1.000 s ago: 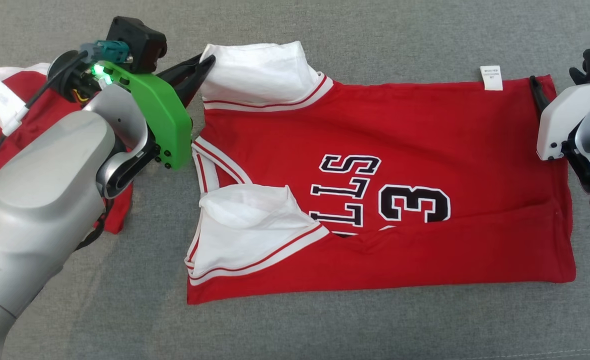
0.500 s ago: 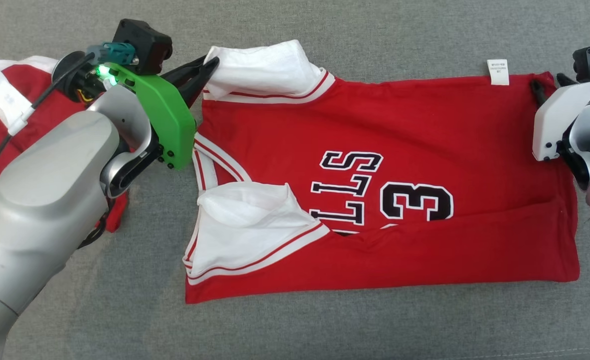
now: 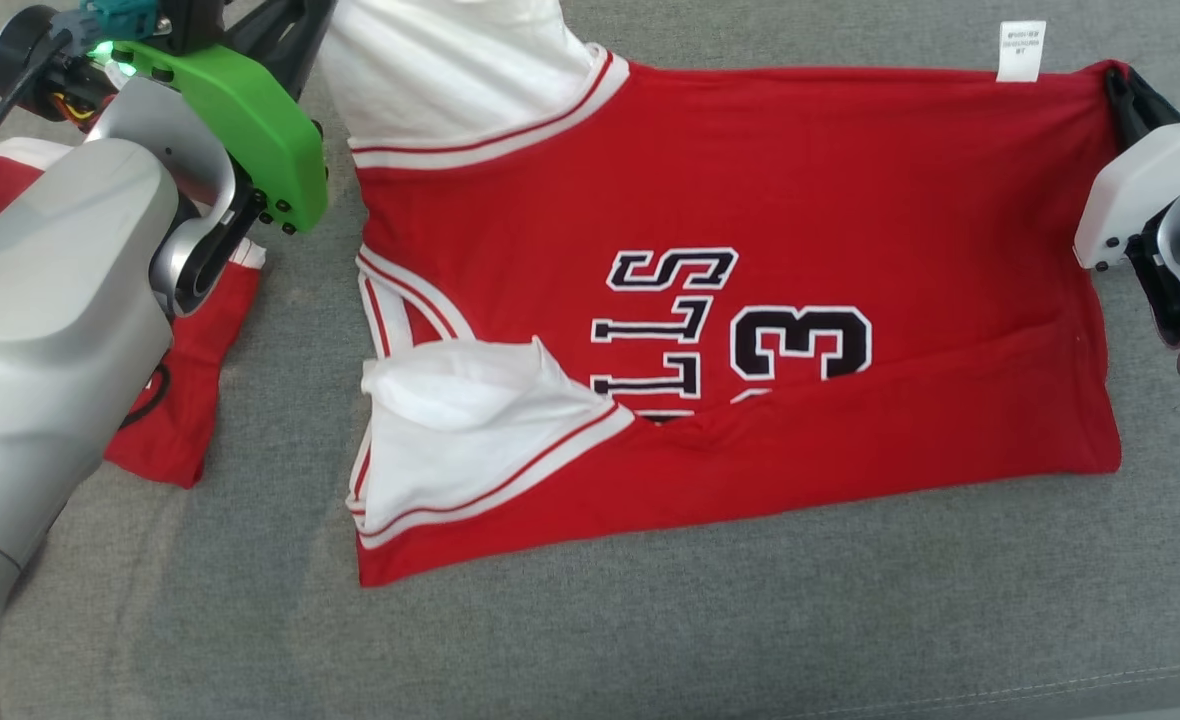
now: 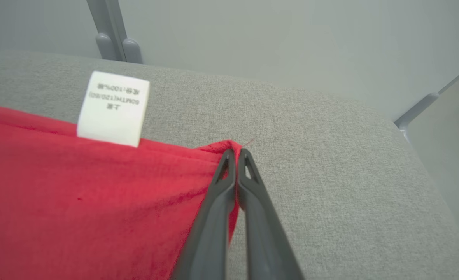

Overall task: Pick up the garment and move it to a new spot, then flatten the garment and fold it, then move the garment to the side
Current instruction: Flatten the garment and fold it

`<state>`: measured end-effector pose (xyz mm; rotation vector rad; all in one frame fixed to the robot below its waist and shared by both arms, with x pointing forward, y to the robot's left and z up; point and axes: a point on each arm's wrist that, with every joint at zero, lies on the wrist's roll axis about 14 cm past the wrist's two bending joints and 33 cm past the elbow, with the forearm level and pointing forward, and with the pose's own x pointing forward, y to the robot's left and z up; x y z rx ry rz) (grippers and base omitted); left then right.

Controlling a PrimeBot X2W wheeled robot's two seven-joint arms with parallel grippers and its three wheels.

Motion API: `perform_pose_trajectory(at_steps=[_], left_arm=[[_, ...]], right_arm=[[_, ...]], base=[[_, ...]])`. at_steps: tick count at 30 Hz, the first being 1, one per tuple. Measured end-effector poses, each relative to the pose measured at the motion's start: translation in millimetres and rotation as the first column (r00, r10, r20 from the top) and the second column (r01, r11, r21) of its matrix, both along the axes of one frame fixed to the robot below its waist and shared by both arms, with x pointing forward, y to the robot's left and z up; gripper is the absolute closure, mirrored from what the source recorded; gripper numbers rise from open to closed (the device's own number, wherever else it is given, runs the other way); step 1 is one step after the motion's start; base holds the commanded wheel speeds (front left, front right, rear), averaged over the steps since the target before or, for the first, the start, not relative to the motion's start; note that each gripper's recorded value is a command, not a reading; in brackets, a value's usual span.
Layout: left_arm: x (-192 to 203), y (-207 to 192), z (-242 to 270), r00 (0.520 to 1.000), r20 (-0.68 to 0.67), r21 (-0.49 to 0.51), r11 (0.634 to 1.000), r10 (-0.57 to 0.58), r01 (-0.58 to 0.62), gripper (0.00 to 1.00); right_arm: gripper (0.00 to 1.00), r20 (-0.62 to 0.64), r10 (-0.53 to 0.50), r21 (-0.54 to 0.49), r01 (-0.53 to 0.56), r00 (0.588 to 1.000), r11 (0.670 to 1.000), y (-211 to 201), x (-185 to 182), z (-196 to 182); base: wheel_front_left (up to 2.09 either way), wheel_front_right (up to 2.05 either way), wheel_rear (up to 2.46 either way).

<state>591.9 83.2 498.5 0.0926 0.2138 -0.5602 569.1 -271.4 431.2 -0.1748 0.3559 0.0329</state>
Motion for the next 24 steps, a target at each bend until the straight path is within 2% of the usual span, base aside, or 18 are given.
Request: perform_pose_trajectory(at_steps=[8, 18, 24], left_arm=[[0, 5, 4, 0.998, 0.053, 0.029, 0.999, 0.025, -0.026, 1.00], [-38, 16, -4, 1.000, 0.028, 0.049, 0.999, -0.003, 0.002, 1.00], [-72, 19, -3, 0.999, 0.022, 0.055, 0.998, -0.031, 0.030, 1.00]], right_arm=[[1.00, 0.119, 0.041, 0.028, -0.045, 0.992, 0.999, 15, 0, 26], [1.00, 0.164, 0.059, 0.055, -0.069, 0.985, 0.996, 10, -33, 40], [1.00, 0.158, 0.073, 0.106, -0.091, 0.985, 0.990, 18, -61, 36]], base=[[0.00, 0.00, 0.00], [0.00, 0.00, 0.00], [0.00, 0.00, 0.00]])
